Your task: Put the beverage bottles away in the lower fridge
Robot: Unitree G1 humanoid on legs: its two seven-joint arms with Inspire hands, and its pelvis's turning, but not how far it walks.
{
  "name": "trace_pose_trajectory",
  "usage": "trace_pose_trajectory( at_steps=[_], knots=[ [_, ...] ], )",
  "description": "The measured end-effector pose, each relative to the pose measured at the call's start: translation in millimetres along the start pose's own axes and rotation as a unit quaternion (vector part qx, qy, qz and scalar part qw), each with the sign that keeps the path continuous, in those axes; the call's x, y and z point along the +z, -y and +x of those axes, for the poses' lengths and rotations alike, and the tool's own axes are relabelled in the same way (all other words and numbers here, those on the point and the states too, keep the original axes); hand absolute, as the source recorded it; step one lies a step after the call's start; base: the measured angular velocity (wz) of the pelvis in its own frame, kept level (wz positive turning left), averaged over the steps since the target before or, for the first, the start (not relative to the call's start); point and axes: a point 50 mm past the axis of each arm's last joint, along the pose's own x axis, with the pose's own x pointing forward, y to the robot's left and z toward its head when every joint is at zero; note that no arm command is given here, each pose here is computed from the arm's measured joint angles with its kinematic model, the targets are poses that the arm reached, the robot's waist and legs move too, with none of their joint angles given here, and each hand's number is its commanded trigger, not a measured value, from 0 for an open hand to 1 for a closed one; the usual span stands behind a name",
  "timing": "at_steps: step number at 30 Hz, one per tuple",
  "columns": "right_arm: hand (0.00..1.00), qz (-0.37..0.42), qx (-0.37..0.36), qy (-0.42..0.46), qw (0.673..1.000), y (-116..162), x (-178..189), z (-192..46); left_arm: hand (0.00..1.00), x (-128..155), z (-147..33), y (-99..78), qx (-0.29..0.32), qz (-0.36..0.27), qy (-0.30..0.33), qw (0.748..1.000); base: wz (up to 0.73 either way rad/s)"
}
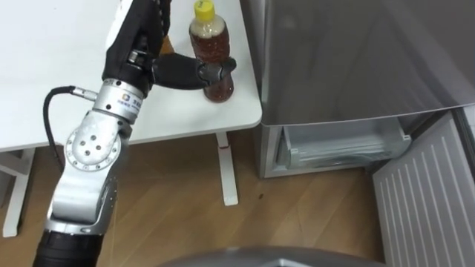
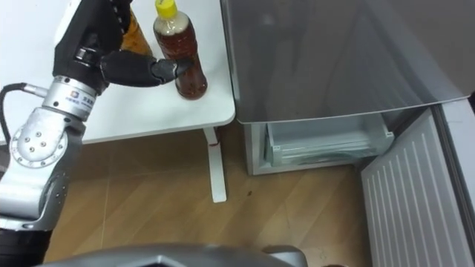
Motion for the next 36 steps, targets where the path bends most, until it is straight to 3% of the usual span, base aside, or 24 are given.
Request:
trace_pose_trajectory(
  at_steps=[15, 20, 36],
  knots=[
    [0.00, -0.002, -0.007, -0.001, 1.000, 1, 1, 0, 0.00, -6, 3.9, 6.2, -0.015, 0.004, -0.011, 1.000, 0.01],
    [0.00, -0.003, -0.018, -0.007, 1.000, 1, -2, 0, 0.00, -27, 2.6, 11.4, -0.021, -0.014, -0.055, 0.998, 0.00],
    [0.00, -0.015, -0.010, -0.026, 0.999, -1, -3, 0, 0.00, -40, 1.1, 14.0, -0.014, -0.080, -0.090, 0.993, -0.02]
  ],
)
